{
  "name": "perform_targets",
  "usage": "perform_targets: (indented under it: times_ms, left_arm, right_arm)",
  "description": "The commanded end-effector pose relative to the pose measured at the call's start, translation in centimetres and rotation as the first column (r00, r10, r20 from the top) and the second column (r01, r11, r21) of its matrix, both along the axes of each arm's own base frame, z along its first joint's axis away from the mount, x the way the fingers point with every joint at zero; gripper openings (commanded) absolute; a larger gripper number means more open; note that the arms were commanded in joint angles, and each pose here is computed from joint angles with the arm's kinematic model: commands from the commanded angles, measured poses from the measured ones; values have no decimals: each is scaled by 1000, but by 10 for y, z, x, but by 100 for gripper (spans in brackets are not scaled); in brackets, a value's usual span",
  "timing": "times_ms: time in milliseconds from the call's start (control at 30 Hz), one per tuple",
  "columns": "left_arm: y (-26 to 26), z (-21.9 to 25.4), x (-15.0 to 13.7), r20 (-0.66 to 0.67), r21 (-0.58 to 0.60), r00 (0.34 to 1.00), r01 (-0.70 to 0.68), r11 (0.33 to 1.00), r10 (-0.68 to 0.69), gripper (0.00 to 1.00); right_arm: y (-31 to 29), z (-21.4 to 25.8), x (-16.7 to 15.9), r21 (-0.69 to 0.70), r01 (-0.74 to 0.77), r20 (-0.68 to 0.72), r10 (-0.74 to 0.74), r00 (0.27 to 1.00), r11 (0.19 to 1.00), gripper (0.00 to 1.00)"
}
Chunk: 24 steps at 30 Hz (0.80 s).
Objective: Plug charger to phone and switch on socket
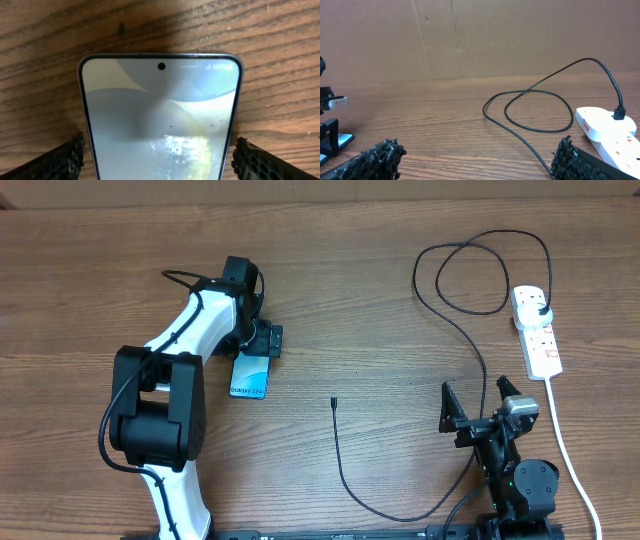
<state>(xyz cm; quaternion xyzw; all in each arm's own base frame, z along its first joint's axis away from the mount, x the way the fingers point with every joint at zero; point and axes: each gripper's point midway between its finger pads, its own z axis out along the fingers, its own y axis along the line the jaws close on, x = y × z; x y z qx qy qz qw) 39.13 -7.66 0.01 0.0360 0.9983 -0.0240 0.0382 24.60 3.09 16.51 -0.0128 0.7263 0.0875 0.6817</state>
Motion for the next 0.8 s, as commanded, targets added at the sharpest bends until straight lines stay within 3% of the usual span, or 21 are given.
perform_targets:
  times_ms: [0,267,767]
  left_arm:
    - [-2,-34,-35,-131,-11,991,22,1000,-24,100]
    - [11,-37,-33,-111,94,993,-17,995,27,100]
    - [13,-47,-44,-125,97,991,-33,995,45,100]
  right_arm:
    - [2,-4,0,-4,-7,-7,7,1000,1000,100]
    - [1,-4,0,-4,-6,-7,6,1000,1000,100]
    - [2,-4,0,-4,-7,-7,7,1000,1000,100]
